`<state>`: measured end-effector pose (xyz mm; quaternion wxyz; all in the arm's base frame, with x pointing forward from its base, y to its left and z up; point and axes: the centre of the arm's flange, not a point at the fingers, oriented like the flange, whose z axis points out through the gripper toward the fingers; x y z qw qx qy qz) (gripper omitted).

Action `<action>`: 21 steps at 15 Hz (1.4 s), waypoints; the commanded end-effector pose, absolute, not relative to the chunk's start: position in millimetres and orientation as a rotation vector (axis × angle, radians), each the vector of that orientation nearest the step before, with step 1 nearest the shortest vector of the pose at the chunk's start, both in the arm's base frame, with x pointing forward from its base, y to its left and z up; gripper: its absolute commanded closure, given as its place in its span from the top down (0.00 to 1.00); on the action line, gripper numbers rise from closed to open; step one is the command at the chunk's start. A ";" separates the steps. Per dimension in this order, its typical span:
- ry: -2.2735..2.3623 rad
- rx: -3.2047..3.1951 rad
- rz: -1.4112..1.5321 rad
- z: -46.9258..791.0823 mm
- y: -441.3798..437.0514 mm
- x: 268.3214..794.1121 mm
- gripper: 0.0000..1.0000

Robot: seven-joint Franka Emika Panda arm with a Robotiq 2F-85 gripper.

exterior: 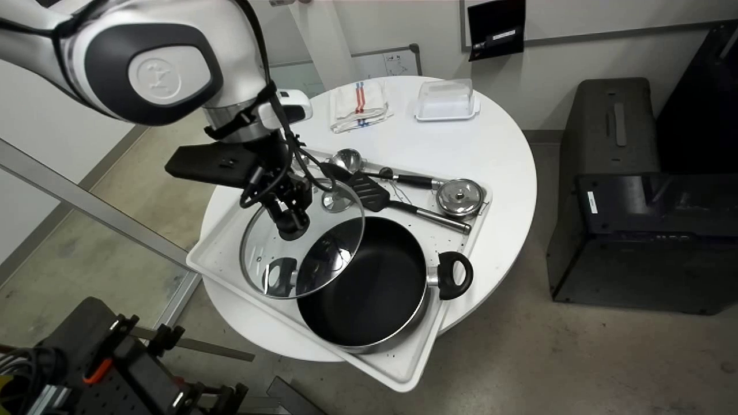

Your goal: Put the glass lid on the black pot.

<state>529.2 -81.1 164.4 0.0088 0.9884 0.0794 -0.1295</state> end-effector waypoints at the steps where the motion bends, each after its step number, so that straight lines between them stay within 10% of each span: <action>1: -0.003 3.153 -0.423 169.4 -102.6 524.7 0.25; 21: -0.557 3.129 -0.429 156.1 -218.9 506.1 0.25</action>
